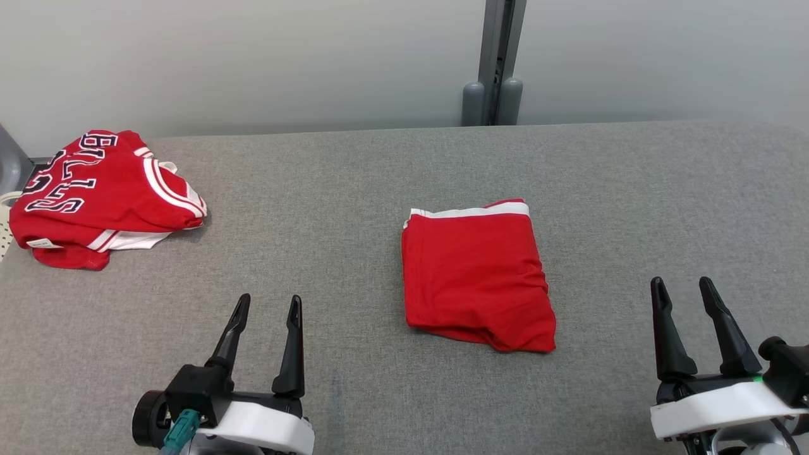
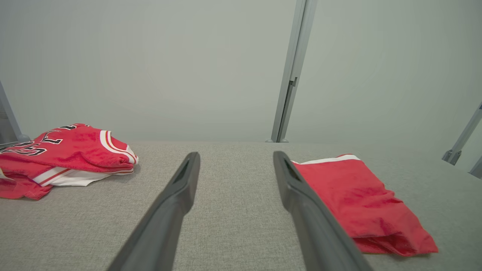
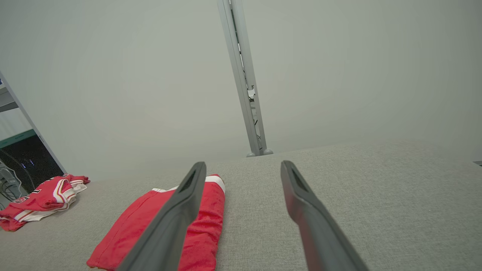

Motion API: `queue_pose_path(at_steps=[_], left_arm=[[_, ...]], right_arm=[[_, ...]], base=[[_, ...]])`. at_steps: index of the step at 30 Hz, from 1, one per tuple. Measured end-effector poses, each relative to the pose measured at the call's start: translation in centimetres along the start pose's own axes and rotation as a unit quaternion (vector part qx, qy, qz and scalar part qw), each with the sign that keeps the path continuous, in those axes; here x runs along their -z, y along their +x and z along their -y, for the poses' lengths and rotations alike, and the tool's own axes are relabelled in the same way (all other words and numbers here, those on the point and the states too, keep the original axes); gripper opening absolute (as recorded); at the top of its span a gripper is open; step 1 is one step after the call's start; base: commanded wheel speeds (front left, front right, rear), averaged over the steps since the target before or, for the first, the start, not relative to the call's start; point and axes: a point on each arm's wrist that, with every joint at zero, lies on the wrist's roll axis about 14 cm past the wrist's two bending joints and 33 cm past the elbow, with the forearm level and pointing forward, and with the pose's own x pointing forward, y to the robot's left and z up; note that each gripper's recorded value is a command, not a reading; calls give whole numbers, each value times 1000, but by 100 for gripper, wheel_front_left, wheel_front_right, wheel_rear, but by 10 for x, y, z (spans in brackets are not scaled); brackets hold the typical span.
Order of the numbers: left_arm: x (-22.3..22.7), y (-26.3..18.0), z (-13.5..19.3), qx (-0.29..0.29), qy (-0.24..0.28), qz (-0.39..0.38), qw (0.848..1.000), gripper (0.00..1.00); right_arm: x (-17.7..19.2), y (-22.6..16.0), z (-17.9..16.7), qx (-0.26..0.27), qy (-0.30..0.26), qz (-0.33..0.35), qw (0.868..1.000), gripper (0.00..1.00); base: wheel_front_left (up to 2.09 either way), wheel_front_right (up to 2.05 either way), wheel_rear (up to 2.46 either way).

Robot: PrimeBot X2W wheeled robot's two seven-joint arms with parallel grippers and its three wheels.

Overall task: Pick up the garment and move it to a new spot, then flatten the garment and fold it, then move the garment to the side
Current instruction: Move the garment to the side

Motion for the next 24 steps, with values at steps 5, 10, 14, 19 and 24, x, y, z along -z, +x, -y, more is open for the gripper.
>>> queue_pose_path(at_steps=[5,10,14,19,24], left_arm=[[0,2,-1,-1,0,-1,1000,100],[1,6,-2,-3,0,0,1000,100],[1,9,-4,-5,1,0,1000,100],[3,11,-8,-10,1,-3,1000,100],[6,13,-14,-21,-1,-8,1000,100]], right_arm=[[5,7,-4,-6,5,-13,1000,100],[16,28,-12,-20,6,-64,998,100],[29,49,-18,-46,12,-131,990,100],[50,63,-16,-64,11,-209,976,100],[86,69,-21,-76,45,-315,945,100]], base=[[0,0,0],[0,0,0],[0,0,0],[0,0,0],[0,0,0]])
